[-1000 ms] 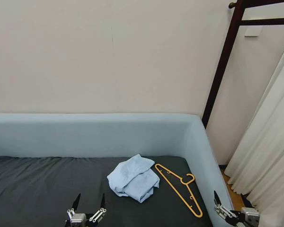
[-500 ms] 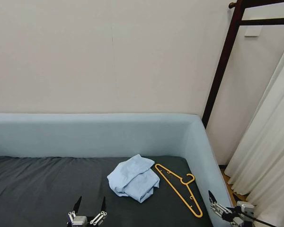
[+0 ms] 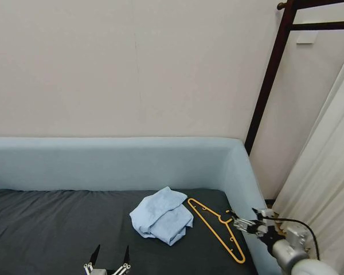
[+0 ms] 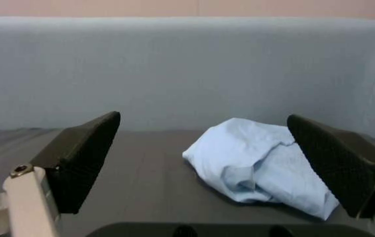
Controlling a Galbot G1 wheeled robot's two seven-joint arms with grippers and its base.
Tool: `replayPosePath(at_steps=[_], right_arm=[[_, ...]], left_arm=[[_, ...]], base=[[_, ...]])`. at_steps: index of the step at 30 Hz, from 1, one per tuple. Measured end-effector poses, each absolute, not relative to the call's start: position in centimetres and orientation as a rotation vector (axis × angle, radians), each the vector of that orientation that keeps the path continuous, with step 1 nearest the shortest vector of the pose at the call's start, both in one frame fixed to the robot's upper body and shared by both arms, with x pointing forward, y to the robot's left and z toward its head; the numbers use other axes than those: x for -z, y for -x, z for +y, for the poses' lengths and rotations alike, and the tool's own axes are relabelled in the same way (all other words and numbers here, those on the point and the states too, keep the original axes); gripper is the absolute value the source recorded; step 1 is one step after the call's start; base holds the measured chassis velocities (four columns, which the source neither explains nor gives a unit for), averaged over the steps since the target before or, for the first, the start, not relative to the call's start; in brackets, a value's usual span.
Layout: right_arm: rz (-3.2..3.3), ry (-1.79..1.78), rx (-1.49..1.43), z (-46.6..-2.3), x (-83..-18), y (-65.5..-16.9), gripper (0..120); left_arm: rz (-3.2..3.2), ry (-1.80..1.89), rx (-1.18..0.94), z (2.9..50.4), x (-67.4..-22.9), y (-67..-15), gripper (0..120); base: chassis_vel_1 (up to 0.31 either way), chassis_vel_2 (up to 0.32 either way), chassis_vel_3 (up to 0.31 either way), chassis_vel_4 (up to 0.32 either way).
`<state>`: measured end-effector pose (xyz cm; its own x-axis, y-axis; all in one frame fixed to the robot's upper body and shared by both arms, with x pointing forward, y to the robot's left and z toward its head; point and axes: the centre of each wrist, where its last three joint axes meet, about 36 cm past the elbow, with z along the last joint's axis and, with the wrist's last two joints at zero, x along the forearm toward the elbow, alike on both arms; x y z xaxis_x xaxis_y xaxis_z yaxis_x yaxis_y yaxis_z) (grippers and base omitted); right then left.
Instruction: Pick up the clothes from the sofa and hang them on the clothes hanger.
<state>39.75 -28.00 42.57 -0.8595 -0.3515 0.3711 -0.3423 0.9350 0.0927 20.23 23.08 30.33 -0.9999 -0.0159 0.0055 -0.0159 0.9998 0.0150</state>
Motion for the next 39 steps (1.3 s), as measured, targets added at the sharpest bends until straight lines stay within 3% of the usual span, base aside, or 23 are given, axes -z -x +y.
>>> replayPosePath(at_steps=[4,7,9,13,34,36,39], right_arm=[[-2.602,-0.659,-0.028,-23.1,-38.9,-44.1,100],[-2.586,-0.69,-0.036,-21.7,-38.3,-44.9,100],[-2.555,-0.773,-0.022,-17.0,-37.2,-47.4,100],[-2.523,-0.826,-0.037,-13.2,-35.7,-49.4,100],[-2.432,-0.802,0.017,-4.8,-27.5,-52.0,100],[-2.427,-0.798,0.015,-4.7,-27.2,-52.0,98],[-2.429,-0.797,0.022,-4.5,-26.9,-51.9,82]], left_arm=[[-3.122,-0.063,0.025,23.2,-30.1,-19.8,100],[-3.121,-0.07,0.026,23.2,-30.1,-19.7,100],[-3.113,-0.093,0.029,23.4,-29.9,-19.4,100],[-3.108,-0.12,0.033,23.6,-29.7,-19.2,100],[-3.09,-0.216,0.031,24.3,-29.4,-18.4,100],[-3.088,-0.228,0.025,24.4,-29.4,-18.4,100],[-3.081,-0.249,0.016,24.5,-29.3,-18.4,100]], base=[[0.0,0.0,0.0,0.0],[0.0,0.0,0.0,0.0],[0.0,0.0,0.0,0.0],[0.0,0.0,0.0,0.0],[0.0,0.0,0.0,0.0],[0.0,0.0,0.0,0.0],[0.0,0.0,0.0,0.0]])
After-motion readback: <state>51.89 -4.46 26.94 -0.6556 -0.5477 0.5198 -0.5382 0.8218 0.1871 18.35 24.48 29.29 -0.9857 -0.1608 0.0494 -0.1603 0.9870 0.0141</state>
